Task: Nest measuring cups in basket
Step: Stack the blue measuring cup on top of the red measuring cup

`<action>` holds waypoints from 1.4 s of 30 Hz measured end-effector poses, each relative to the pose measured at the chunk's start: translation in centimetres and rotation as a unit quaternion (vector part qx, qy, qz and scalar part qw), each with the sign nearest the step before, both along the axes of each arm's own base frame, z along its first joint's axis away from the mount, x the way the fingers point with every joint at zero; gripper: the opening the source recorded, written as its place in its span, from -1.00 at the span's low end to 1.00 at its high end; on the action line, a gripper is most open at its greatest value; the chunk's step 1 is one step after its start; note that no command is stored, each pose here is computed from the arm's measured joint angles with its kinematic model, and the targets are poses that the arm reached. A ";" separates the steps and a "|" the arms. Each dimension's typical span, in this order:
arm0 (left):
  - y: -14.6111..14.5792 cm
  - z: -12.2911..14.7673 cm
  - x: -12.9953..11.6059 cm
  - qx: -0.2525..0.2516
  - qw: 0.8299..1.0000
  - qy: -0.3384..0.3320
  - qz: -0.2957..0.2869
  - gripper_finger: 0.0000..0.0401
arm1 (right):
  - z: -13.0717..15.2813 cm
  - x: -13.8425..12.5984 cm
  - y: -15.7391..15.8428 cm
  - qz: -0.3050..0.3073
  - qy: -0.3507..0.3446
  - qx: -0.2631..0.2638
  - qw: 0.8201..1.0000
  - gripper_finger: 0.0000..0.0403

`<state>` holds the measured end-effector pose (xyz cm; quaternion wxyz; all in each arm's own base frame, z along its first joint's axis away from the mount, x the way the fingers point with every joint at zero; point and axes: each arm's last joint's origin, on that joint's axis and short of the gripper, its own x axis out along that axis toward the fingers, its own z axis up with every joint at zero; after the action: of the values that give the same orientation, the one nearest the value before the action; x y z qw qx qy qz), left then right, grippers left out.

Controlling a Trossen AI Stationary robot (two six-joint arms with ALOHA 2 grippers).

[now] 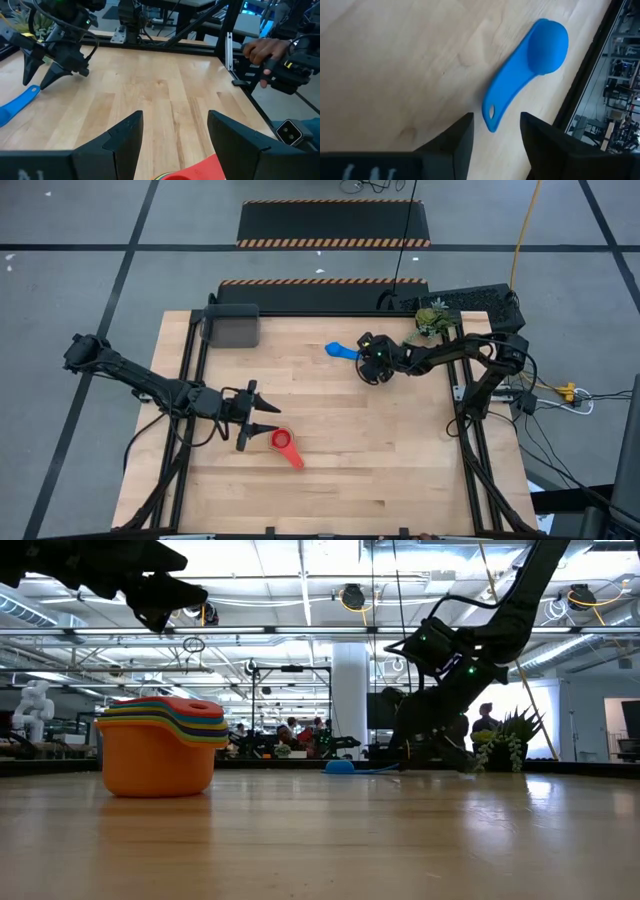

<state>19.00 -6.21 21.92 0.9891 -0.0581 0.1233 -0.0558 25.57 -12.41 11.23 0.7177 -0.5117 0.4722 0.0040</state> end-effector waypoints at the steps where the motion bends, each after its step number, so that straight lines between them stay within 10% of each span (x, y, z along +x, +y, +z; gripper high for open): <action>1: 0.0 0.0 0.0 -0.001 1.000 -0.002 0.000 0.12 | 0.0 0.0 0.0 0.002 0.001 -0.001 1.000 -0.26; 25: 0.0 0.2 0.0 0.000 1.000 -0.011 -0.001 0.12 | -1.4 0.7 -0.7 0.023 -0.015 -0.012 1.000 -0.96; 42: 0.0 0.2 0.0 0.000 1.000 -0.010 -0.001 0.12 | 0.8 2.4 2.6 -0.011 -0.112 -0.012 0.994 -1.00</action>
<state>19.04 -6.22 22.11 0.9903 -0.0574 0.1133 -0.0570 27.98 -9.84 11.99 0.7599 -0.5121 0.3947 -0.0663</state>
